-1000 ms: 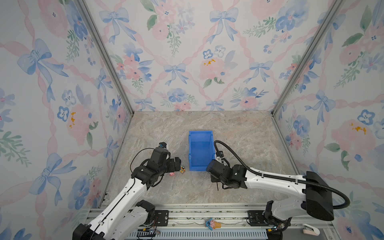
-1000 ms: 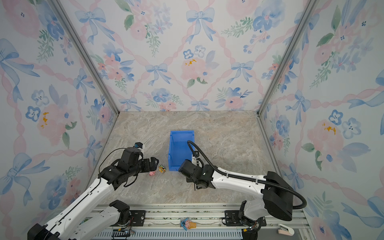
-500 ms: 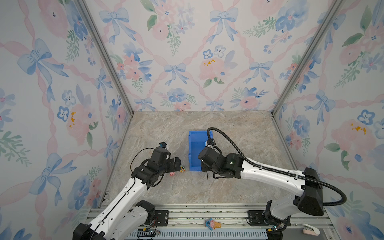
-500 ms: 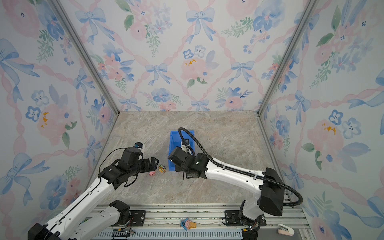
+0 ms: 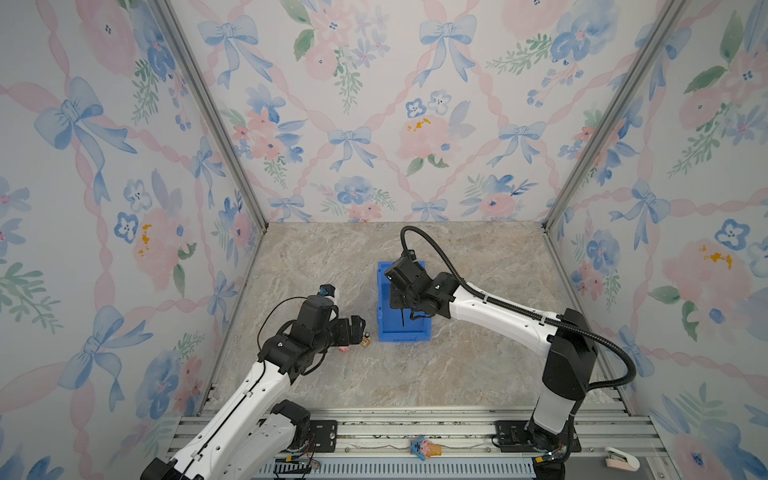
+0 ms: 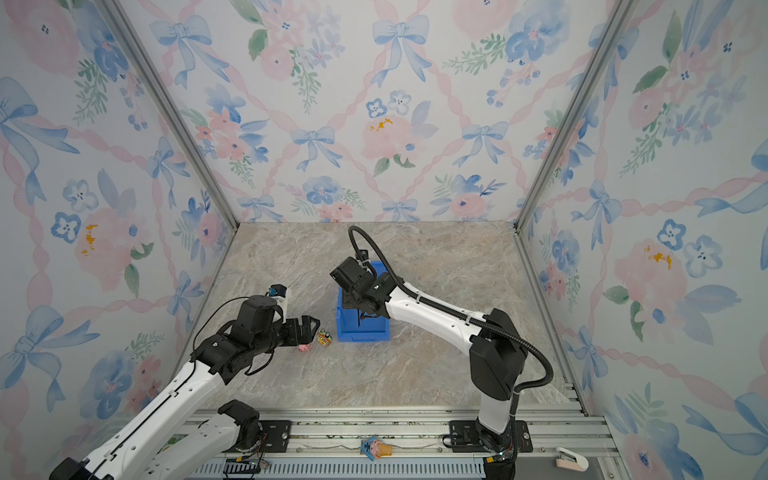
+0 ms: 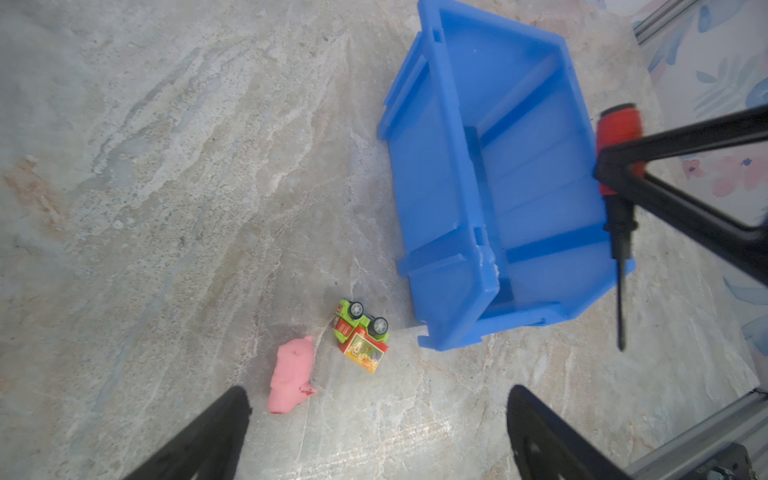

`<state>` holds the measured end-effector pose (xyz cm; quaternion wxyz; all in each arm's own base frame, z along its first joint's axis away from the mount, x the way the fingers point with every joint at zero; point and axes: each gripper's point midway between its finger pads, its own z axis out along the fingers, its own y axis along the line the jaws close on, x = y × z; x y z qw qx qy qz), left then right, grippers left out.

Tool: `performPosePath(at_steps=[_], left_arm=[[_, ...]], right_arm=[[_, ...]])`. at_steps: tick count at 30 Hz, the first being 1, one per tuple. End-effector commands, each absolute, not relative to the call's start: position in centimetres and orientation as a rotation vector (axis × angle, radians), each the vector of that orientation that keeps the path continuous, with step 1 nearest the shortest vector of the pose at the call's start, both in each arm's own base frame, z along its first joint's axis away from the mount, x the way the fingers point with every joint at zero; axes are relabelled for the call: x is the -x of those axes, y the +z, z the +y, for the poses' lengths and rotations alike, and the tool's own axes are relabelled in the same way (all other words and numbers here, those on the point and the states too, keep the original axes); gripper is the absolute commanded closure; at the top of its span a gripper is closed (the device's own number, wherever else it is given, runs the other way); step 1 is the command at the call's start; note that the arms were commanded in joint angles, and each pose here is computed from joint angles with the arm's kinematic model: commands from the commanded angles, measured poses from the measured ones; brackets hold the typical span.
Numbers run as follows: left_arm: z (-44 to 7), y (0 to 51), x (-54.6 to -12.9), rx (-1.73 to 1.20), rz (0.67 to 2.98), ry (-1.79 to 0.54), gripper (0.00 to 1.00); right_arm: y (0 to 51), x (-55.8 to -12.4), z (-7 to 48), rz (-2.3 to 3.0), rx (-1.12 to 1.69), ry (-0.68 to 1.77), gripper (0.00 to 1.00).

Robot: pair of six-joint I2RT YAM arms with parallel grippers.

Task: Put the screwdriver in the bin
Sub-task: 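Lift the screwdriver with the right gripper and carry it over the blue bin, then lower the screwdriver into the bin and open the right gripper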

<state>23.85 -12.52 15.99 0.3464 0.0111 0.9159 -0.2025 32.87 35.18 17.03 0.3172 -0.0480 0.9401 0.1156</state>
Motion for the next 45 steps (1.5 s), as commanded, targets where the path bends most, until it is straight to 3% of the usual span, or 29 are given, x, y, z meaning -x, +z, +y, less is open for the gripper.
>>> performPosePath(at_steps=[1, 18, 45], left_arm=[[-14.2, 18.0, -23.1, -0.168, 2.302, -0.624, 0.03], [-17.6, 19.4, -21.1, -0.388, 2.254, -0.751, 0.03], [-18.2, 18.6, -20.9, -0.379, 2.244, -0.759, 0.02]], right_arm=[[16.4, -34.1, 35.6, 2.486, 0.133, 0.287, 1.00], [11.1, -38.6, 36.7, 2.560, 0.095, 0.226, 1.00], [4.7, -39.3, 35.4, 2.663, 0.085, 0.090, 1.00]])
